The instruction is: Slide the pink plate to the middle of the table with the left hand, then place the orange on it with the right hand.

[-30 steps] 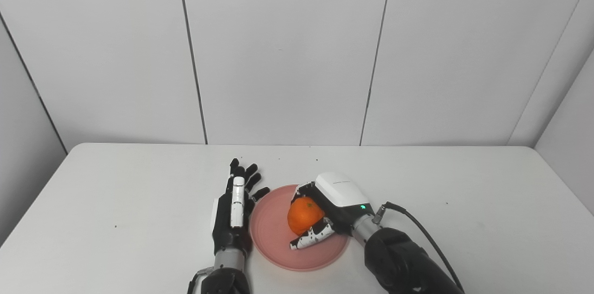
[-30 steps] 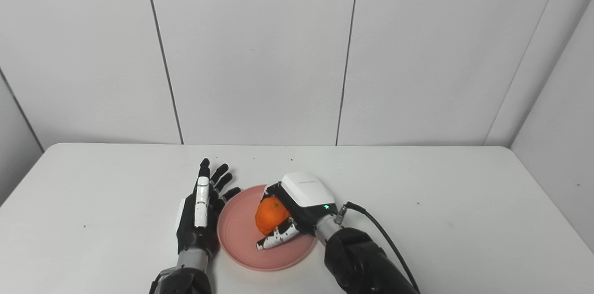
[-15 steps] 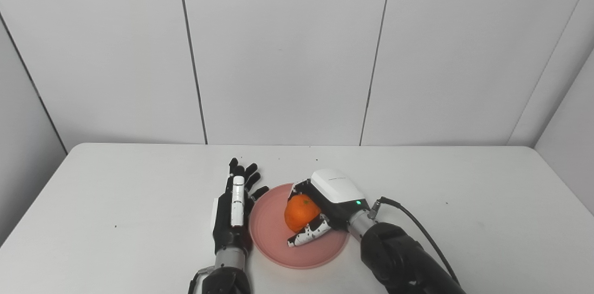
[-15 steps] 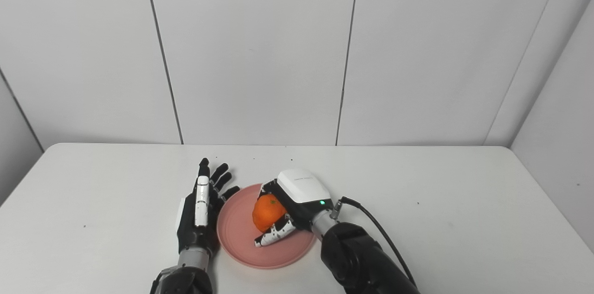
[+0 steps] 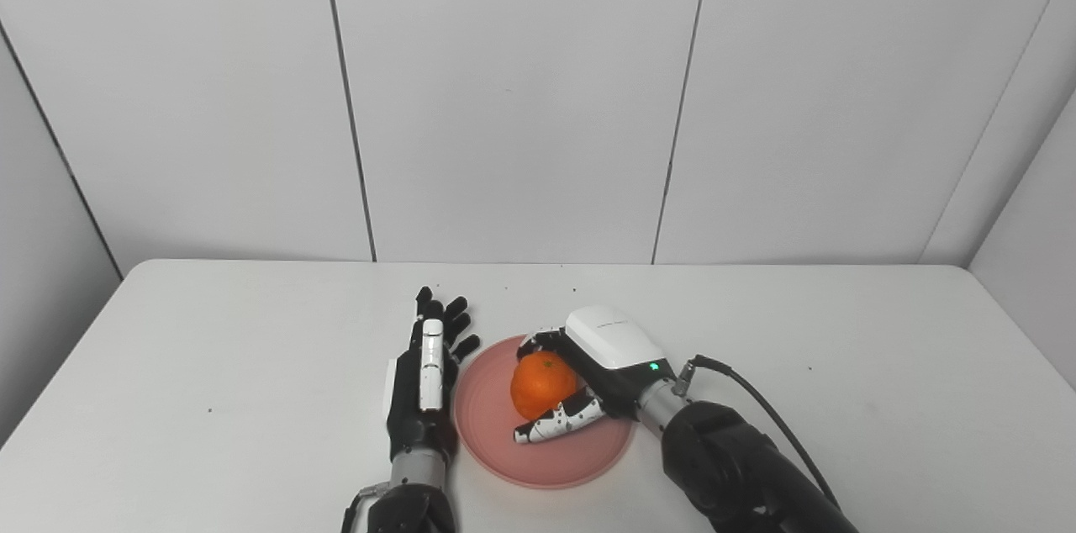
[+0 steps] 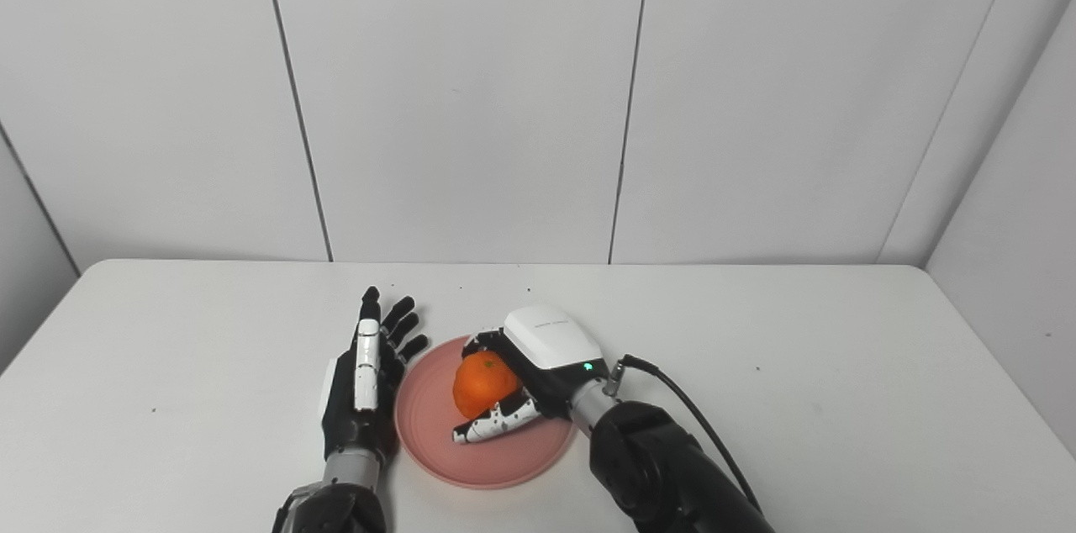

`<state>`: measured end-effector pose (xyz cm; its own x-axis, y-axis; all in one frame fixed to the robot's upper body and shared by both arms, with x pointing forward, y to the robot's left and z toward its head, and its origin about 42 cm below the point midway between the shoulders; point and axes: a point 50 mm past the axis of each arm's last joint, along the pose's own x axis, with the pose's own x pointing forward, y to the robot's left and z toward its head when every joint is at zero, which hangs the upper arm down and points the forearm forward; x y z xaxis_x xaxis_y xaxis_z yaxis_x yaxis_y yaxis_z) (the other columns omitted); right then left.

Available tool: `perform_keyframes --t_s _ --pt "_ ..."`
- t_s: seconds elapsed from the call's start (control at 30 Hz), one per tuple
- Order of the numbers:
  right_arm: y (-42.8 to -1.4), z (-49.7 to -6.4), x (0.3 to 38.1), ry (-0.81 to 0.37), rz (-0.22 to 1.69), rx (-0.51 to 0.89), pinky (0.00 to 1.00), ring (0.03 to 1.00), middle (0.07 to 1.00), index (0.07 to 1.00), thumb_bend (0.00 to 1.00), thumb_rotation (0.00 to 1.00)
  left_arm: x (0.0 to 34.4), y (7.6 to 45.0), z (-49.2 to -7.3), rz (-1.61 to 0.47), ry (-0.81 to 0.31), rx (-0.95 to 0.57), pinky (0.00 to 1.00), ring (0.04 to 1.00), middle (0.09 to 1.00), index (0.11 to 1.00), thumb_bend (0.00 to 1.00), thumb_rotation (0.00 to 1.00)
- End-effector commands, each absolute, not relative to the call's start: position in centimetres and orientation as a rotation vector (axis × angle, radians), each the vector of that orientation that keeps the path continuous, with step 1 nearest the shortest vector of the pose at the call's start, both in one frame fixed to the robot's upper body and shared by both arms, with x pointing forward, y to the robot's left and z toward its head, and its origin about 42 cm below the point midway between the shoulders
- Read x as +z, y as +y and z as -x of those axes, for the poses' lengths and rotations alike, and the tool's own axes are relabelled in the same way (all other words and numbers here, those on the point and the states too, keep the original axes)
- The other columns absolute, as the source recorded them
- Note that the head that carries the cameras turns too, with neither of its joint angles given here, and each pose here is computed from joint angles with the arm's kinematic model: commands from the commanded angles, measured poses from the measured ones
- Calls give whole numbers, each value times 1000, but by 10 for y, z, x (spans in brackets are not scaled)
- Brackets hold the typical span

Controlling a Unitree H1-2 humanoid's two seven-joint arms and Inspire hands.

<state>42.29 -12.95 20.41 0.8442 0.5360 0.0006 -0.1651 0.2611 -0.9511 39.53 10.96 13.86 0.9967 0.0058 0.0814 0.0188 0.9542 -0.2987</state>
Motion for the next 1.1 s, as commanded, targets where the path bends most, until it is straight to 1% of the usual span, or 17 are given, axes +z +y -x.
perform_keyframes --t_s 0.0,0.07,0.2,0.3,0.4,0.47,0.53,0.57,0.6,0.7,0.73,0.87,0.93,0.97,1.0,1.03,1.07 --pt "-128 -427 230 -478 1201 474 638 703 733 711 869 781 147 98 -398 320 -103 -21 813 895 885 1000 576 920" --pt "-131 -427 232 -501 1191 475 655 719 744 717 881 802 147 98 -398 320 -104 -20 817 890 887 1000 579 919" --pt "-134 -426 238 -542 1188 477 638 715 743 726 897 869 147 98 -398 329 -103 -27 834 894 898 1000 581 915" --pt "-134 -425 243 -557 1186 475 632 715 748 736 899 888 147 98 -398 325 -103 -32 857 898 906 1000 564 921" --pt "-134 -423 250 -582 1183 466 633 714 747 738 897 886 147 98 -398 313 -107 -34 873 900 904 1000 575 923" --pt "-133 -422 255 -598 1173 455 620 702 739 736 897 881 148 99 -398 307 -107 -32 863 893 897 1000 585 920" --pt "-133 -419 261 -627 1151 432 608 696 733 735 889 877 149 99 -397 318 -107 -30 787 892 886 1000 598 917" --pt "-134 -418 264 -637 1141 419 608 699 737 735 879 878 149 100 -397 326 -109 -29 752 900 887 1000 585 901" --pt "-134 -417 266 -643 1135 411 610 704 742 738 876 884 150 100 -397 332 -110 -29 745 904 888 1000 579 897" --pt "-139 -417 268 -680 1039 352 602 713 760 738 843 879 155 104 -398 285 -139 -22 742 911 899 1000 616 929" --pt "-141 -418 267 -686 1006 333 602 716 763 741 827 890 156 105 -398 273 -148 -18 743 901 896 967 664 937" --pt "-149 -422 255 -633 824 277 638 751 792 772 823 934 163 113 -403 220 -193 4 724 884 881 904 717 937" --pt "-152 -424 247 -581 708 244 662 765 810 787 857 970 168 118 -406 190 -218 18 726 883 873 876 747 914" --pt "-154 -425 242 -557 659 230 721 811 832 801 865 990 169 120 -407 165 -231 27 723 872 872 863 749 917" --pt "-156 -426 238 -536 607 218 732 819 836 803 865 992 171 123 -407 142 -245 35 723 870 872 861 749 918" --pt "-158 -427 233 -521 535 203 767 839 848 808 856 997 172 125 -407 120 -259 37 755 868 876 856 740 924" --pt "-160 -429 226 -491 449 183 781 841 854 811 831 999 174 128 -408 102 -277 35 806 875 887 858 739 930"
